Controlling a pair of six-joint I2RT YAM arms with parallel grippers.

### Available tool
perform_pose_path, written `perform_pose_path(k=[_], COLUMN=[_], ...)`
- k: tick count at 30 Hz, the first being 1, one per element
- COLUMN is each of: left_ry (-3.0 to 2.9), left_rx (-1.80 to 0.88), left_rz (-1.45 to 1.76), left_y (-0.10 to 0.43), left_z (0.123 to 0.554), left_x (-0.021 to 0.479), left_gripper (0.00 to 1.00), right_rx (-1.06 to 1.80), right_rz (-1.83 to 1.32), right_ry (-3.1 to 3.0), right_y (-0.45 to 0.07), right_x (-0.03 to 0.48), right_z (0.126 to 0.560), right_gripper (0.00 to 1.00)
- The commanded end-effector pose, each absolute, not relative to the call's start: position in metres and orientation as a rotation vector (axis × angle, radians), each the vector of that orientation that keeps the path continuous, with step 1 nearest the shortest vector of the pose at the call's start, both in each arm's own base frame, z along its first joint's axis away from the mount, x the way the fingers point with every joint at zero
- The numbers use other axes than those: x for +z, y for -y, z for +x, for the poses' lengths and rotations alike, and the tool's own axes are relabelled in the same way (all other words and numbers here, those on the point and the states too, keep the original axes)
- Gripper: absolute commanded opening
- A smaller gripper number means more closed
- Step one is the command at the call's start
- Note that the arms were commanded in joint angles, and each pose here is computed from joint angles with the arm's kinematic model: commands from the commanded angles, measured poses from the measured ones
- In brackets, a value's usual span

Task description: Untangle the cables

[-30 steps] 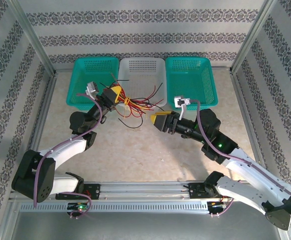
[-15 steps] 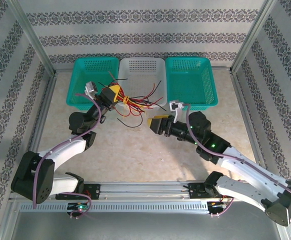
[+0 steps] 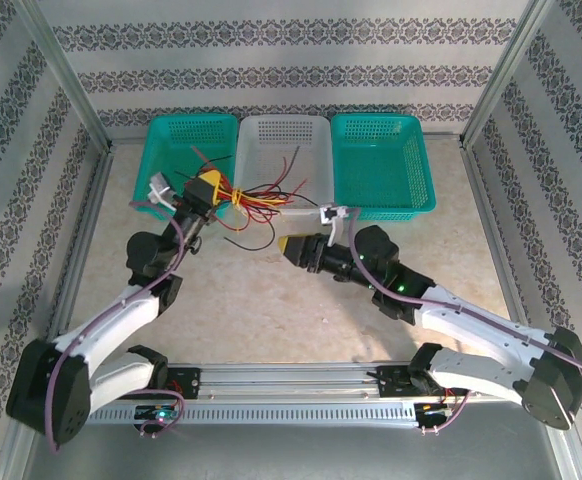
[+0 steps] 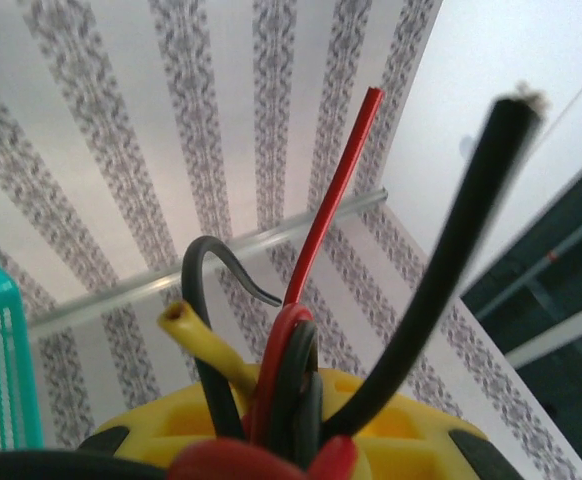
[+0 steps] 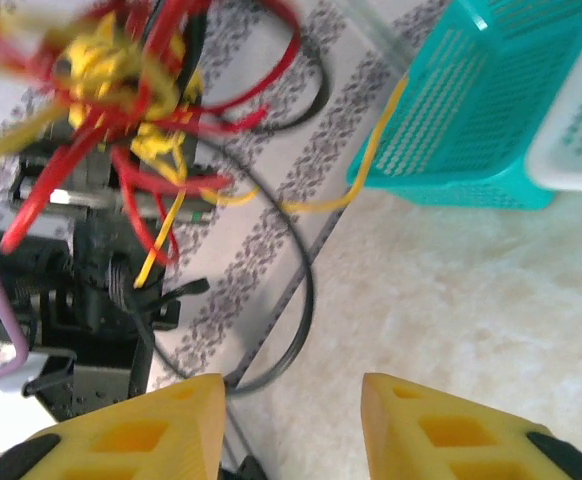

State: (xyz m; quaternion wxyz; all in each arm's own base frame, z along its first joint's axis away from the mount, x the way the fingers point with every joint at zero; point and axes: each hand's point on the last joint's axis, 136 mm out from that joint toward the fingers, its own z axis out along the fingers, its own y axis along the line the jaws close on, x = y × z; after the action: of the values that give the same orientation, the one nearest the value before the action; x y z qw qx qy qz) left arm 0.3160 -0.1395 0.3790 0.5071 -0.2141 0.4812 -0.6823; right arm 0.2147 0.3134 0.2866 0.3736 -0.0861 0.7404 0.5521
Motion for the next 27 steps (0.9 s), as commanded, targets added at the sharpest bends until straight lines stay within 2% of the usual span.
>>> perform_pose_path(k=[1, 4, 7, 13, 18, 20, 27], left_ry=[-1.138, -1.092, -1.034, -1.06, -1.081, -1.078, -1.078], left_rx=[-1.508, -1.581, -1.621, -1.493, -1.473, -1.469, -1.452], left_rz=[-0.608, -0.583, -0.512, -0.575, -0.548, -0.54, -0.516], left_y=[0.118, 0.122, 0.126, 0.113, 0.116, 0.116, 0.116], left_z=[0.322, 0.32, 0.317, 0.322, 0.32, 0.319, 0.315], left_x=[0.372, 0.379, 0.39, 0.374, 0.373, 0.374, 0.376], left_gripper=[0.0, 0.0, 0.0, 0.0, 0.0, 0.0, 0.0], right_rx=[1.416, 1.441, 1.537, 1.551, 1.518, 1.53, 1.561], right_rz=[-0.2, -0.124, -0.165, -0.291, -0.255, -0.272, -0.305], right_ry=[-1.858, -1.84, -1.8, -1.717, -1.734, -1.743, -1.764], right_y=[-0.321, -0.321, -0.338, -0.358, -0.36, -0.369, -0.398], right_x=[0.288, 0.28, 0.295, 0.334, 0.339, 0.34, 0.341], right_z=[0.214, 0.223, 0.222, 0.203, 0.21, 0.212, 0.217], right_gripper=[0.36, 0.34, 0.3, 0.3, 0.46, 0.49, 0.41])
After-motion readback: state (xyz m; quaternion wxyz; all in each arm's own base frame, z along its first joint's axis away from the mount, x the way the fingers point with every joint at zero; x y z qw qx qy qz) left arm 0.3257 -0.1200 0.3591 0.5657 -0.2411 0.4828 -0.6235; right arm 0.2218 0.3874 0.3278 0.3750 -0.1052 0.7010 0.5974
